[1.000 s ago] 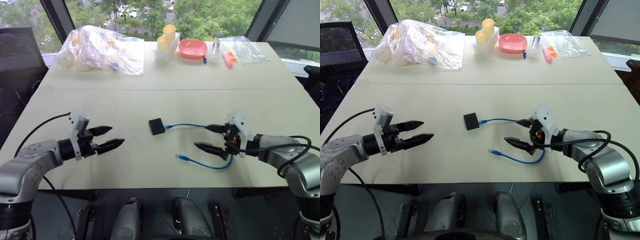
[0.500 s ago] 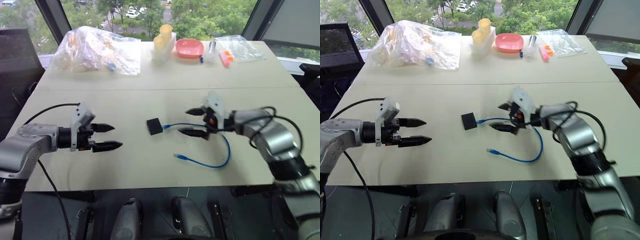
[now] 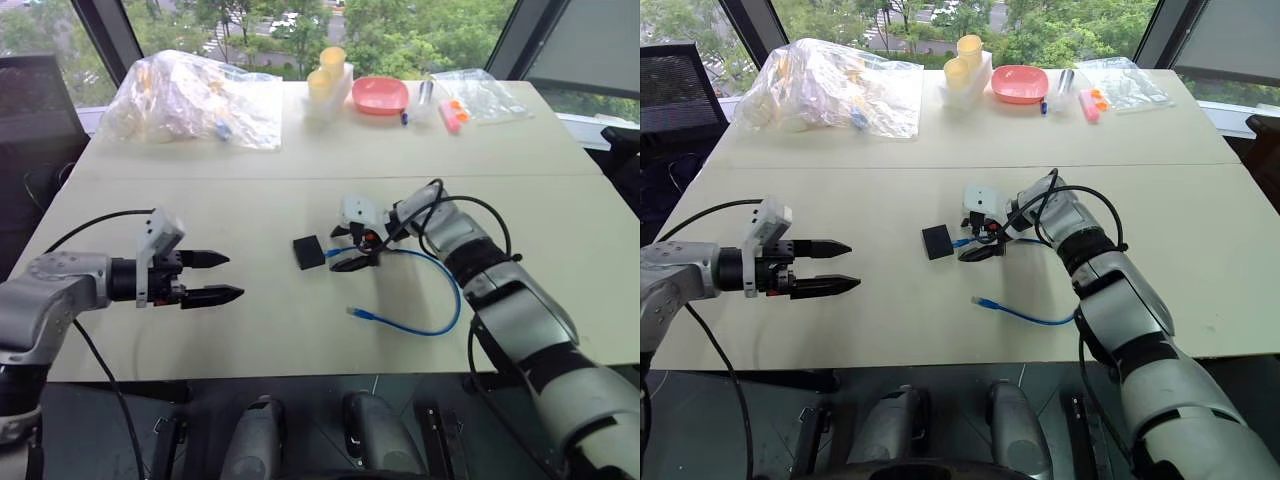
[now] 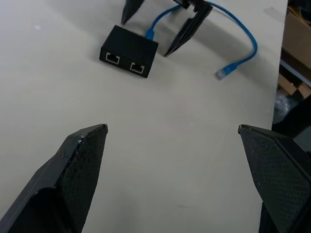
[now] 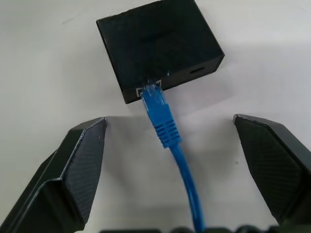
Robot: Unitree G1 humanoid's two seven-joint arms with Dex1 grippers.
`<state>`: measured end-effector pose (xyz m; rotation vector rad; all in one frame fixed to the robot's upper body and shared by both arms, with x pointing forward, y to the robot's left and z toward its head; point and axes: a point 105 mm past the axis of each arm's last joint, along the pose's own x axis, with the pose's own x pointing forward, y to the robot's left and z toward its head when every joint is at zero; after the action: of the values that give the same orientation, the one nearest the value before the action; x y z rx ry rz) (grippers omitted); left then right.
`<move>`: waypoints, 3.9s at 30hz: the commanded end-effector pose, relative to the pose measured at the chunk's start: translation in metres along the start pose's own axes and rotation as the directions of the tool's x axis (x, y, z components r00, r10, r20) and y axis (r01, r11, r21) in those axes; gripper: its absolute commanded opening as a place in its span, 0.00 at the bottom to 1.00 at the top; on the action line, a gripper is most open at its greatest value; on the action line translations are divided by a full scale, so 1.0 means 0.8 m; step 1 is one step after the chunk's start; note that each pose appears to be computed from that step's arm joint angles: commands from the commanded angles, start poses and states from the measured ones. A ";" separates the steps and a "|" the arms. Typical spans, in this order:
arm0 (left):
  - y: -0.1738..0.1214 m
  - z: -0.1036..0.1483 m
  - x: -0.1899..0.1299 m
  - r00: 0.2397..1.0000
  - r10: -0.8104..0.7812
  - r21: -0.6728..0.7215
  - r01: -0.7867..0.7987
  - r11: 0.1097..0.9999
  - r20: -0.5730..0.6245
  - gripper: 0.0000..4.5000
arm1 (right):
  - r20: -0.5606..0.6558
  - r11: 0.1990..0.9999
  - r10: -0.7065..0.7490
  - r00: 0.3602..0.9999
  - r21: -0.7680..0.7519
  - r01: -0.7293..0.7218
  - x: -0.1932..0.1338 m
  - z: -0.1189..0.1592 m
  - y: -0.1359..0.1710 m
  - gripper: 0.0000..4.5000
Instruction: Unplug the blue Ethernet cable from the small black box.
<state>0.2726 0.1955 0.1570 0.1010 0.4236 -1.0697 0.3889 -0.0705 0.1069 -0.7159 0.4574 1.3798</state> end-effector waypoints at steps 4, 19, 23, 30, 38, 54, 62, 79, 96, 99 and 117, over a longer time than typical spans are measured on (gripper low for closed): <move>-0.001 0.016 -0.007 0.998 0.043 0.033 -0.045 0.998 0.046 1.00 | -0.058 0.998 0.062 0.996 -0.003 -0.062 0.009 -0.023 0.011 0.24; 0.078 0.111 0.059 0.910 -0.016 -0.090 0.058 0.994 0.414 1.00 | 0.328 0.586 -0.573 0.751 -0.476 0.656 -0.072 0.075 -0.036 0.01; 0.096 0.127 0.079 0.914 -0.016 -0.072 0.050 0.996 0.405 1.00 | 0.386 0.488 -0.611 0.691 -0.503 0.713 -0.081 0.095 -0.020 0.01; 0.104 0.144 0.100 0.911 -0.079 -0.057 0.112 0.992 0.406 1.00 | 0.412 0.423 -0.617 0.670 -0.544 0.724 -0.076 0.110 -0.004 0.01; 0.099 0.154 0.114 0.908 -0.126 -0.030 0.150 0.988 0.400 1.00 | 0.408 0.421 -0.616 0.674 -0.553 0.719 -0.072 0.115 0.004 0.01; 0.092 0.152 0.119 0.907 -0.179 -0.017 0.200 0.980 0.380 0.11 | 0.394 0.387 -0.592 0.703 -0.627 0.677 -0.063 0.121 0.014 0.00; 0.100 0.141 0.108 0.922 -0.155 -0.019 0.173 0.985 0.355 0.11 | 0.366 0.365 -0.636 0.679 -0.633 0.683 -0.085 0.107 0.005 0.61; 0.057 0.181 0.033 0.748 -0.372 -0.014 0.453 0.891 0.550 0.11 | 0.653 0.690 -0.571 0.498 0.710 -0.141 -0.076 0.117 0.081 0.99; 0.040 0.176 0.004 0.768 -0.378 -0.020 0.452 0.892 0.517 0.11 | 0.757 0.727 -0.496 0.424 0.630 -0.273 -0.045 0.176 0.061 0.99; 0.038 0.176 0.005 0.770 -0.385 -0.015 0.455 0.890 0.510 0.11 | 0.759 0.731 -0.493 0.425 0.626 -0.271 -0.046 0.176 0.061 0.99; 0.040 0.172 0.010 0.773 -0.385 -0.017 0.455 0.890 0.504 0.11 | 0.785 0.741 -0.468 0.405 0.599 -0.304 -0.046 0.186 0.069 0.94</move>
<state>0.3469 0.1640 0.2676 -0.4274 0.0896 -1.4351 0.3187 0.0059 0.2140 0.6968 0.0170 1.1130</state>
